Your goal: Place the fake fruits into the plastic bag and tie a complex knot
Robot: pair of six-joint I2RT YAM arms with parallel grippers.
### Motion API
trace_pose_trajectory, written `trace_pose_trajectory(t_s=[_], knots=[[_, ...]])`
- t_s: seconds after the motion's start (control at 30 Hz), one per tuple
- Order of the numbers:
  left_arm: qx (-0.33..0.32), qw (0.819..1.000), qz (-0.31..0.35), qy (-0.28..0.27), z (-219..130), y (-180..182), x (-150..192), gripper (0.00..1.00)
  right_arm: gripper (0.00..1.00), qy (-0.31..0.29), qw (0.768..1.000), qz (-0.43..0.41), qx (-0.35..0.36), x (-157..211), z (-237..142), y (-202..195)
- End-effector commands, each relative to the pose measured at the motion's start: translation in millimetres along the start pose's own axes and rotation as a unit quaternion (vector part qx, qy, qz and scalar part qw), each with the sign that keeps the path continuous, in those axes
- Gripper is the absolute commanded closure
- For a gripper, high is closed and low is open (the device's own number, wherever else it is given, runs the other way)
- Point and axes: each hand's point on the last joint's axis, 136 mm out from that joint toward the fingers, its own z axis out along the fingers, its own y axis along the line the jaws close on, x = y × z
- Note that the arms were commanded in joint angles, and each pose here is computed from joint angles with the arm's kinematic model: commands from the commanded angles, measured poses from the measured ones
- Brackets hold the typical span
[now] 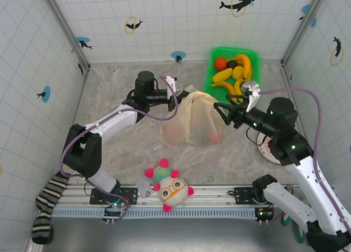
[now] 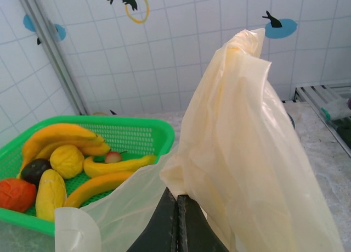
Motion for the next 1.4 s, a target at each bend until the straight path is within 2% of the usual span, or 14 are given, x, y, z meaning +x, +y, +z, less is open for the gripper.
trace_pose_trajectory(t_s=[0.0,0.07,0.2,0.33,0.5,0.67,0.83,1.17,1.37], knots=[[0.001,1.000,0.000,-0.008,-5,-3,-13,1.00,0.34,0.010,0.981,0.182,-0.066,22,12,8],[0.000,1.000,0.000,-0.008,-5,-3,-14,1.00,0.35,0.000,0.971,0.223,-0.086,31,19,8],[-0.002,1.000,0.000,-0.007,-6,-3,-15,1.00,0.35,-0.023,0.966,0.236,-0.106,43,38,14],[0.000,1.000,-0.001,-0.005,-4,-2,-15,1.00,0.34,-0.007,0.966,0.243,-0.093,56,62,10],[0.004,1.000,-0.004,-0.005,-3,-2,-13,1.00,0.34,-0.032,0.971,0.226,-0.065,53,78,0],[0.005,1.000,-0.006,-0.004,-3,-2,-13,1.00,0.34,-0.041,0.977,0.210,-0.005,53,80,-21],[0.007,1.000,-0.006,-0.004,-2,-2,-13,1.00,0.33,-0.063,0.977,0.200,0.024,51,75,-33],[0.013,1.000,-0.008,-0.004,-2,-4,-12,1.00,0.32,-0.080,0.983,0.165,0.029,42,80,-40],[0.013,1.000,-0.008,-0.002,-2,-4,-12,1.00,0.33,-0.089,0.988,0.128,0.007,31,83,-37]])
